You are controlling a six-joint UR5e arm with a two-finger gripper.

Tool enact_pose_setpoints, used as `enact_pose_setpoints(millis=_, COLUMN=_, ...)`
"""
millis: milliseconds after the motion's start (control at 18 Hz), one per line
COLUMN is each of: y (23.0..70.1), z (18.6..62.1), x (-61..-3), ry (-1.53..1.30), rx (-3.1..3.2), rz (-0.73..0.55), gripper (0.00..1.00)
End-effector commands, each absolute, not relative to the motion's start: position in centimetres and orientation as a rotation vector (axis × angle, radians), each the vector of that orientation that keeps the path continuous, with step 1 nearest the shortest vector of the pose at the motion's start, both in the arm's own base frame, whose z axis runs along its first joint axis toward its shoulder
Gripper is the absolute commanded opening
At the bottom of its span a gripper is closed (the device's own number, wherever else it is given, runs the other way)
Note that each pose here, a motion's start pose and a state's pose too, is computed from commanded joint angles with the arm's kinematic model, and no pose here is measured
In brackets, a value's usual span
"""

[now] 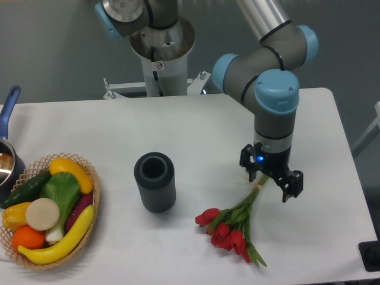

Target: Place the flowers on the table

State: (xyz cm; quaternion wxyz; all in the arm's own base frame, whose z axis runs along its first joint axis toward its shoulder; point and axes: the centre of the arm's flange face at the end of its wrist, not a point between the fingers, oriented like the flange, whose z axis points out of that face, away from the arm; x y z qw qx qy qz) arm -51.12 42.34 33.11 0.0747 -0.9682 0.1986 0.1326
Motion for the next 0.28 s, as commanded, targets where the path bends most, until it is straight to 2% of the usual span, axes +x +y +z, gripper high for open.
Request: enact_pose_setpoints(millis=278, y=41.2, z=33.2, x=-51.7, ry=0.597, rx=-2.909, rz=0.4, gripper=1.0)
